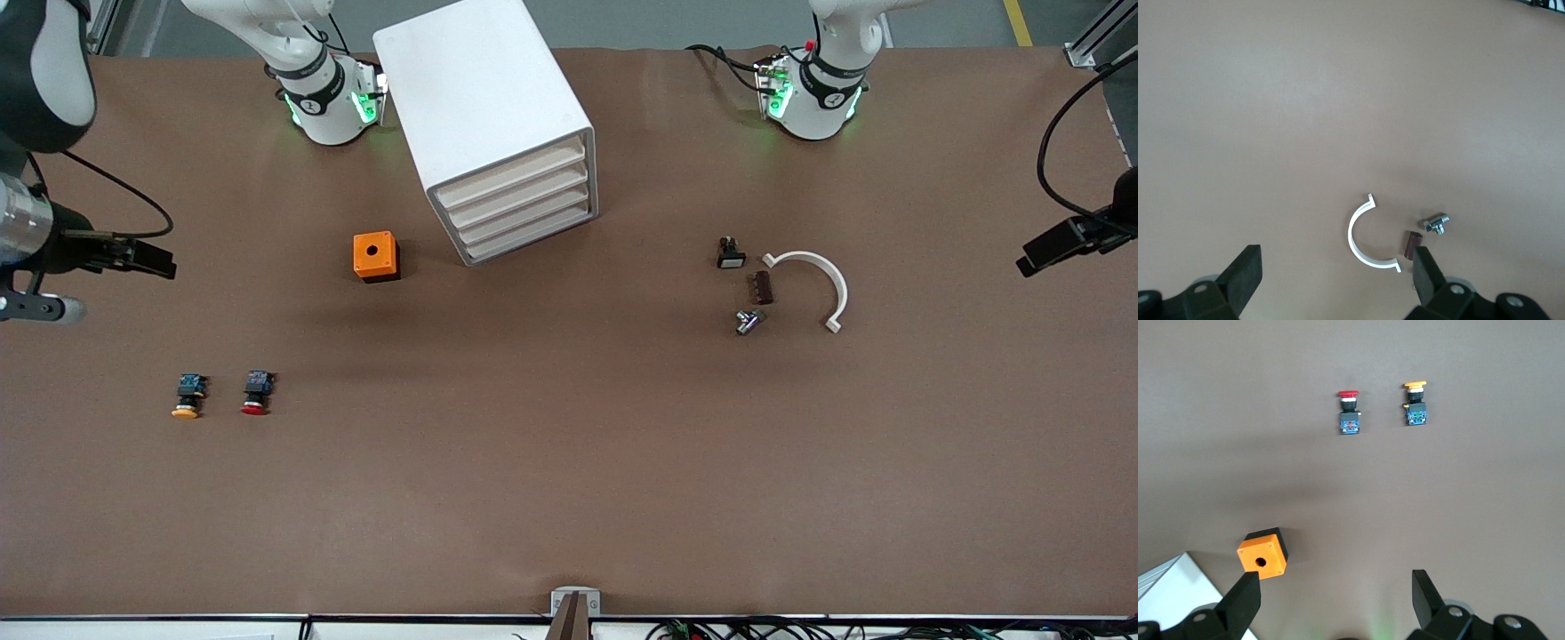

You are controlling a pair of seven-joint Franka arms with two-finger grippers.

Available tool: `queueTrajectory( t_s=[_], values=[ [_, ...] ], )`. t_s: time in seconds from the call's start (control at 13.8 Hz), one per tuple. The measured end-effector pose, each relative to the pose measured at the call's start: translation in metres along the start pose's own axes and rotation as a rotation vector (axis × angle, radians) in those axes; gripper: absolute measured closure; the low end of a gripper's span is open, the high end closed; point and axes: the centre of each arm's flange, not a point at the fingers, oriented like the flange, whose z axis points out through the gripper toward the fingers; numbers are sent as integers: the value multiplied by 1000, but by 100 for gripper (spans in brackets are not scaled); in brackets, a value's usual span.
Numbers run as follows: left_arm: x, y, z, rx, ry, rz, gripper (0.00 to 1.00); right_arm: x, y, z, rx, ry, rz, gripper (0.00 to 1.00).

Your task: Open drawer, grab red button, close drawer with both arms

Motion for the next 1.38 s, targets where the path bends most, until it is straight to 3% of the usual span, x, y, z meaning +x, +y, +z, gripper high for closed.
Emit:
queueTrajectory(
  t_s=[0.36, 0.51, 0.72, 1.38],
  values=[
    [-39, 6, -7, -10, -8, 75, 0, -8, 2, -42, 5, 46, 4, 0],
    [-42, 3, -7, -8, -7, 110, 0, -9, 3, -48, 9, 54, 5, 0],
    [-41, 1, -7, -8, -8, 122, 0, -8, 10, -47, 64, 49, 21, 0],
    [-46, 7, -7, -28, -24, 168, 0, -7, 18, -48, 69, 51, 35, 0]
  ],
)
